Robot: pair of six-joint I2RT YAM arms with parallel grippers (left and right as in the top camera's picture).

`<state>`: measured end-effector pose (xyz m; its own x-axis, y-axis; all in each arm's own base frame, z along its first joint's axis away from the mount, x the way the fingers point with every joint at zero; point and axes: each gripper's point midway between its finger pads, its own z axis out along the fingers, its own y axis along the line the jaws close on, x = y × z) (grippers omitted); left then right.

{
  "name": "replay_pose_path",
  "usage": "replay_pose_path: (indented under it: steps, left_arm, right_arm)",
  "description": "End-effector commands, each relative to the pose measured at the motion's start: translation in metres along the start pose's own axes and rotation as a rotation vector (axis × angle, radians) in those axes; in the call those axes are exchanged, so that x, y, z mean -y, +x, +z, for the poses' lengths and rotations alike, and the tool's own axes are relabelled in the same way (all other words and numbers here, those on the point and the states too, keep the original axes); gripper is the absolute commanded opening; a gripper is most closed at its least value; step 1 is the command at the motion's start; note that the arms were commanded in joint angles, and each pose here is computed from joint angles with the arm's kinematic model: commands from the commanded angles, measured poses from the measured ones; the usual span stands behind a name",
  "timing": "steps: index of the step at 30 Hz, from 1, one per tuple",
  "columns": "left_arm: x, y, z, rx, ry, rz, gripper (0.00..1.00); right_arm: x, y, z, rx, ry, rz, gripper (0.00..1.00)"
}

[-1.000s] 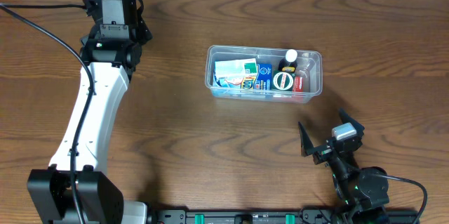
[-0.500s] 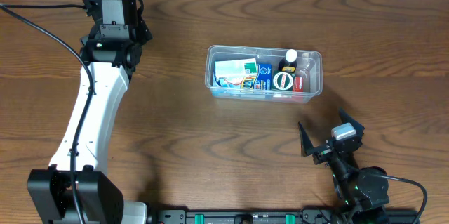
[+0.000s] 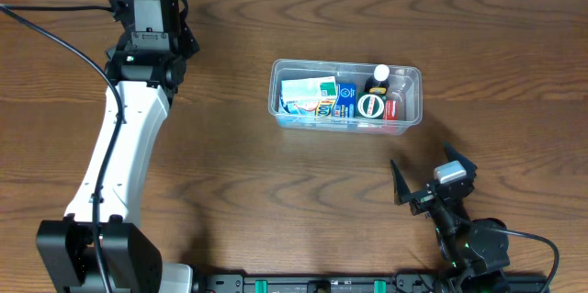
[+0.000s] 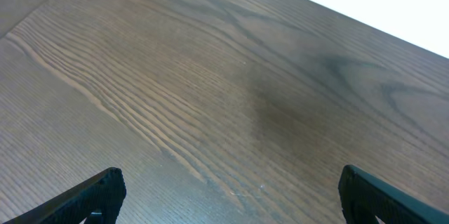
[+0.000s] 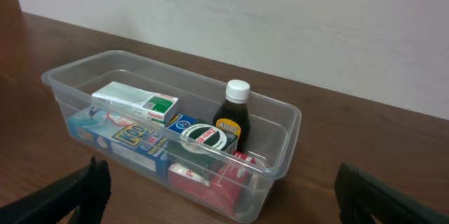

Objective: Pack container

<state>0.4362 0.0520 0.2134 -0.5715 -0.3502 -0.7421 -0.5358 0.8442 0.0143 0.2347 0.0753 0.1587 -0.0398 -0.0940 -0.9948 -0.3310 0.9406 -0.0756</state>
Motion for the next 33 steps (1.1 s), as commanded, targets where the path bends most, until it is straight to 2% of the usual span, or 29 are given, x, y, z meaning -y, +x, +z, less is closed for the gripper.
replay_pose_path:
  steps: [1,13,18,25,29,33]
  left_arm:
    - [-0.003,0.009,0.004,-0.014,-0.019,-0.001,0.98]
    - [-0.029,0.040,-0.017,-0.028,-0.025,0.007,0.98]
    - [-0.053,0.082,-0.025,-0.068,-0.044,0.029,0.98]
    - [-0.097,0.164,-0.036,-0.136,-0.076,0.066,0.98]
    - [-0.116,0.190,-0.046,-0.151,-0.084,0.082,0.98]
    - [-0.123,0.196,-0.053,-0.112,-0.068,0.071,0.98]
  right_arm:
    - [0.001,0.001,0.000,0.000,0.003,-0.012,0.99]
    - [0.001,0.001,0.000,0.000,0.003,-0.012,0.99]
    - [0.001,0.001,0.000,0.001,0.003,-0.012,0.99]
    - [0.001,0.001,0.000,0.001,0.003,-0.012,0.99]
    - [0.001,0.001,0.000,0.000,0.003,-0.012,0.99]
    - [0.001,0.001,0.000,0.001,0.003,-0.012,0.99]
